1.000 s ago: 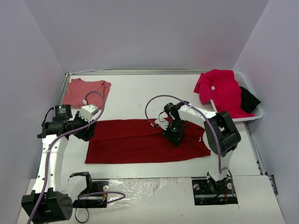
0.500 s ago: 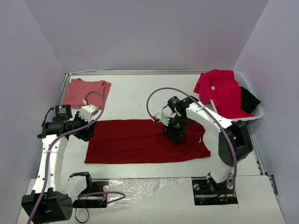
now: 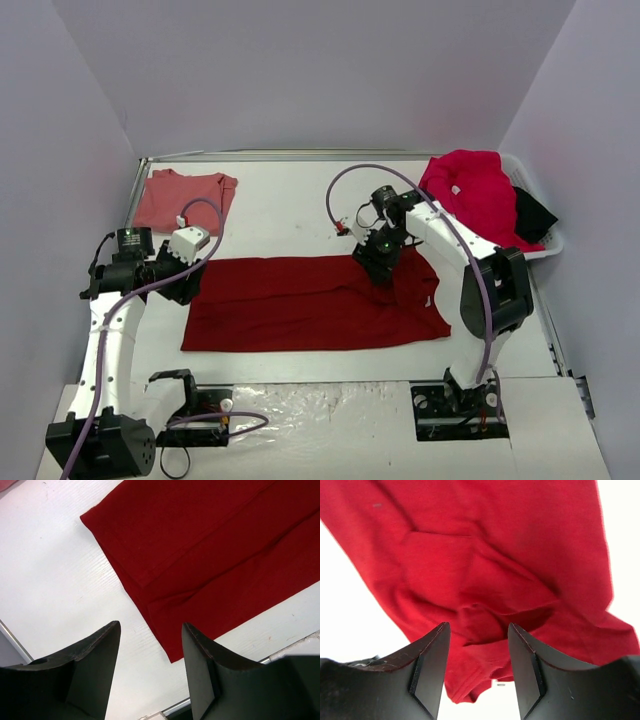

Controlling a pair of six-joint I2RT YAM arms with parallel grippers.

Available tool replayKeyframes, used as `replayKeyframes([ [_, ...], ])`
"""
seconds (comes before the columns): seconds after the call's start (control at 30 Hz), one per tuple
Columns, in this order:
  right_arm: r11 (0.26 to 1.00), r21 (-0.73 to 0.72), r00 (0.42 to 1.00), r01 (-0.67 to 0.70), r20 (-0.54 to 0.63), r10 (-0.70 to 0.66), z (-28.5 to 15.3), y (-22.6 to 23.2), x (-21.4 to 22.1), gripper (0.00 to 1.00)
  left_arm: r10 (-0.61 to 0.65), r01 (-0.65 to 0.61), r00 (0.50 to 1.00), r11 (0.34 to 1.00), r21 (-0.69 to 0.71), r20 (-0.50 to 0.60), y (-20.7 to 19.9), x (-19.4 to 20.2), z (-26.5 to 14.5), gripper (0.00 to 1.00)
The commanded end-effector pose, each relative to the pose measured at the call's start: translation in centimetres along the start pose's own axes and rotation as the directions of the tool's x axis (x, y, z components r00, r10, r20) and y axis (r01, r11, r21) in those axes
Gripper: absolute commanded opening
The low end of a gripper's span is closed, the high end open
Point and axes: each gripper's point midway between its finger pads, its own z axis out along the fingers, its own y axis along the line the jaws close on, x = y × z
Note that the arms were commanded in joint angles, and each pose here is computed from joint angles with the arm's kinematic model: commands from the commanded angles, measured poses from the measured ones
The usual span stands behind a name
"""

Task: Fold and stack the t-shirts
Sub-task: Fold the other side of the tshirt into a rectangle

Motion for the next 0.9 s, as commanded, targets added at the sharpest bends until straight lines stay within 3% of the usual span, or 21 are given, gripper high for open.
replayKeyframes([
  [0.0, 0.995, 0.078, 0.998, -0.057, 0.003, 0.057, -0.4, -2.6, 0.7, 0.46, 0.014, -0.014, 1.0, 1.0, -0.016, 0.0, 0.3, 0.2, -0.1, 0.51],
  [0.57, 0.994, 0.02, 0.993, -0.103, -0.047, 0.104, 2.9, -4.8, 1.2, 0.43, 0.021, -0.021, 1.0, 1.0, -0.014, -0.002, 0.3, 0.2, 0.0, 0.51],
  [0.87, 0.994, -0.015, 0.994, -0.104, -0.044, 0.103, 3.5, -4.2, 1.1, 0.33, 0.018, -0.018, 1.0, 1.0, -0.012, -0.007, 0.3, 0.2, 0.1, 0.51],
])
